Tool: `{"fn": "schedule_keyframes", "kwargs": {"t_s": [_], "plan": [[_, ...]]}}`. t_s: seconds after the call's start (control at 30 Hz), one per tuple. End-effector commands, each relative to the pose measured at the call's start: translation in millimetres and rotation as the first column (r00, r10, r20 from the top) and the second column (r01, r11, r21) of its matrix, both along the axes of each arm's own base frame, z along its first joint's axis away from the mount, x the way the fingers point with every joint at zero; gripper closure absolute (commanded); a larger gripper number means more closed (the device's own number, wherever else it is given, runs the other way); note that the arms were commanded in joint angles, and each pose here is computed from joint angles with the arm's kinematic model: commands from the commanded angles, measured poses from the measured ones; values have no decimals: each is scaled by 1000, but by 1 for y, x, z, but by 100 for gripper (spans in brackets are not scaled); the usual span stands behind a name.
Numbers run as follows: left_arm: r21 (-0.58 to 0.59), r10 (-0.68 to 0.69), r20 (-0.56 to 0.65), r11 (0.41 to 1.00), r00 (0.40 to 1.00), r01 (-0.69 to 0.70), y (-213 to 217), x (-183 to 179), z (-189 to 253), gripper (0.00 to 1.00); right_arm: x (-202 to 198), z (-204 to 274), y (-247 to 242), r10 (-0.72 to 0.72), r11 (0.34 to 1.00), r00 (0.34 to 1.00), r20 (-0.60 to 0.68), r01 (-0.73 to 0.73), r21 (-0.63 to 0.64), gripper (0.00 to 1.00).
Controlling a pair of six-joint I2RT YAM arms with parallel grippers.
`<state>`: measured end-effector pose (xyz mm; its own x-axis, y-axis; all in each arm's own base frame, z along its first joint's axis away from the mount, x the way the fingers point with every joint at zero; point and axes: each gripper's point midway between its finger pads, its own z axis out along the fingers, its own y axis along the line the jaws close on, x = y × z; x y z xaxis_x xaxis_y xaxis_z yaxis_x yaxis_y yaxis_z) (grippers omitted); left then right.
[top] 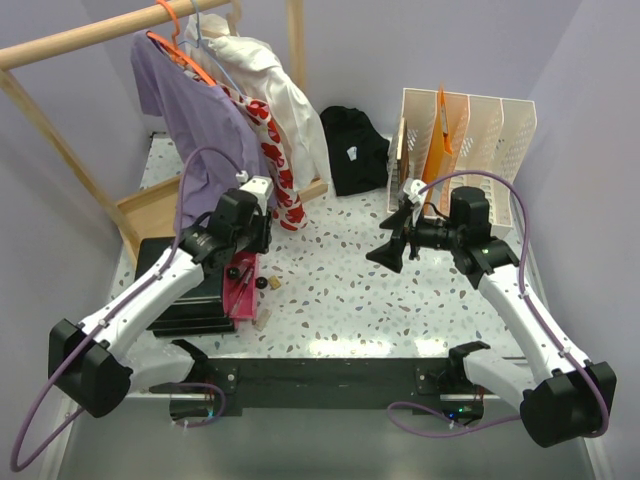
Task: Organize the desk
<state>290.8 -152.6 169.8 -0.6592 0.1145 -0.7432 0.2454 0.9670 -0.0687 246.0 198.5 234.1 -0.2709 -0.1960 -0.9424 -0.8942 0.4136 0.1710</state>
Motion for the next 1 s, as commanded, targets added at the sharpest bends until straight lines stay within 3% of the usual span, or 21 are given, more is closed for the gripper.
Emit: {"fn": "schedule_keyframes", "kwargs": {"t_s": [0.0, 0.27, 0.43, 0.5, 0.67, 0.8, 0.93, 0.97], "plan": [[-129, -103, -32, 987, 994, 98, -25, -14, 5, 59, 0, 2, 0, 13, 1000, 1000, 19, -13, 1, 1], [-271, -144, -109, 956, 983, 110, -46, -38, -14, 68, 1, 0, 0, 11, 1000, 1000, 15, -11, -3, 1], [-185, -98, -167, 980, 981, 66, -48, -42, -43, 68, 2, 0, -1, 7, 1000, 1000, 17, -6, -6, 1], [-77, 8, -165, 997, 986, -21, -29, -34, -51, 67, 1, 0, -1, 7, 1000, 1000, 17, -6, -6, 1], [109, 164, -151, 983, 975, -148, 6, -24, -65, 56, 1, -1, -1, 9, 1000, 1000, 13, -9, -5, 1], [228, 267, -103, 944, 958, -239, 32, -20, -64, 39, 1, 1, -2, 6, 1000, 1000, 18, -6, -4, 1], [266, 308, -61, 922, 949, -282, 44, -17, -57, 22, 1, 1, -2, 7, 1000, 1000, 19, -7, -3, 1], [276, 310, -58, 919, 949, -283, 46, -17, -57, 21, 2, 0, -2, 6, 1000, 1000, 15, -6, -4, 1]]}}
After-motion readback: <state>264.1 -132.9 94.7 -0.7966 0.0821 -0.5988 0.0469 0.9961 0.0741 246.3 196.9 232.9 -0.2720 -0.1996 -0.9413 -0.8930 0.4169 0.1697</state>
